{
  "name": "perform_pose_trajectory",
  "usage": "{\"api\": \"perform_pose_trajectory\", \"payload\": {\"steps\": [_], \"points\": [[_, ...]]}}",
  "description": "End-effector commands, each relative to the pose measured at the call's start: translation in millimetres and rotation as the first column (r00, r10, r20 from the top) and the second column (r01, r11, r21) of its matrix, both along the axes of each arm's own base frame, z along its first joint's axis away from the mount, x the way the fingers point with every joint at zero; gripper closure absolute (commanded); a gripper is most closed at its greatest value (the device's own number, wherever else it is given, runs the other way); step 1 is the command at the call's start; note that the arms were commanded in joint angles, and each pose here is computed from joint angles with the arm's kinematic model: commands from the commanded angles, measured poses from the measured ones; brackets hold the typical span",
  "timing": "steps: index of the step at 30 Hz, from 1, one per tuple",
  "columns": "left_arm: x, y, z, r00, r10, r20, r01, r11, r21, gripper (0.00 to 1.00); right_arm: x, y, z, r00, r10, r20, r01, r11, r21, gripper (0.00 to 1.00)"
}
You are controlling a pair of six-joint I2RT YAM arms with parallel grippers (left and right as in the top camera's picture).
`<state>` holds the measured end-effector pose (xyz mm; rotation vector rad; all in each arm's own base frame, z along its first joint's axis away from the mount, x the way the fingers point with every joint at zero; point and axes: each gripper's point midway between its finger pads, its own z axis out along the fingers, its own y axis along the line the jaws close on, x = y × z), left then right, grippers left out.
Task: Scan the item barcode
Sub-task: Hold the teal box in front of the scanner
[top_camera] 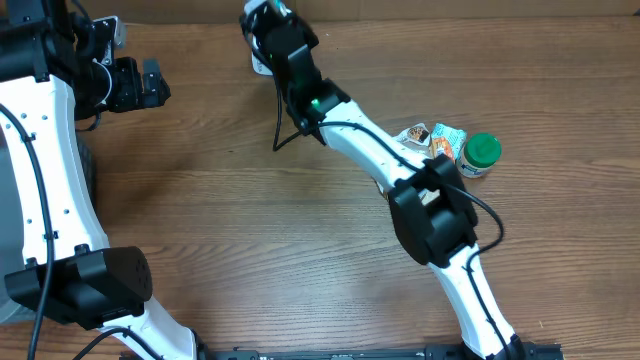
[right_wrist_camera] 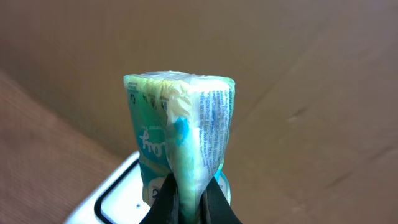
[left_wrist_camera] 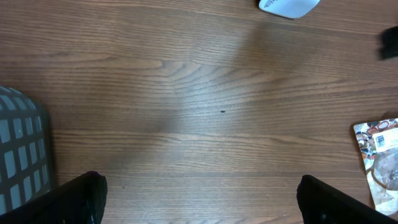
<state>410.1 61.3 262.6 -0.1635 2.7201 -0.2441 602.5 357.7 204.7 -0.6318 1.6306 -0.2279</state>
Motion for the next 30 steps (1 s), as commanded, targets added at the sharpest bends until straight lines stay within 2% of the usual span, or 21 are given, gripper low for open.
{"api": "perform_pose_trajectory", "payload": {"steps": [1, 5, 14, 19, 24, 30], "points": [[1, -4, 4, 1.0, -0.024, 0.015, 0.024, 1.0, 0.001, 0.01, 5, 1, -28, 1.0, 0.013, 0.004, -0.013, 0.991, -0.13, 0.96], [1, -4, 4, 1.0, -0.024, 0.015, 0.024, 1.0, 0.001, 0.01, 10, -2, -68, 0.999, 0.004, -0.041, -0.011, 0.986, -0.167, 0.96], [1, -4, 4, 1.0, -0.024, 0.015, 0.024, 1.0, 0.001, 0.0, 10, -8, -82, 0.997, 0.024, -0.08, -0.043, 0.967, -0.253, 0.96], [1, -4, 4, 1.0, -0.024, 0.015, 0.024, 1.0, 0.001, 0.0, 18, -20, -82, 0.997, 0.061, -0.053, -0.078, 0.9, -0.428, 0.96], [1, -4, 4, 1.0, -0.024, 0.015, 0.024, 1.0, 0.001, 0.01, 23, -25, -83, 0.993, 0.104, -0.054, -0.117, 0.872, -0.475, 0.96], [1, -4, 4, 1.0, -0.024, 0.015, 0.024, 1.0, 0.001, 0.0, 17, -4, -81, 0.968, 0.249, -0.034, -0.219, 0.77, -0.599, 0.96]]}}
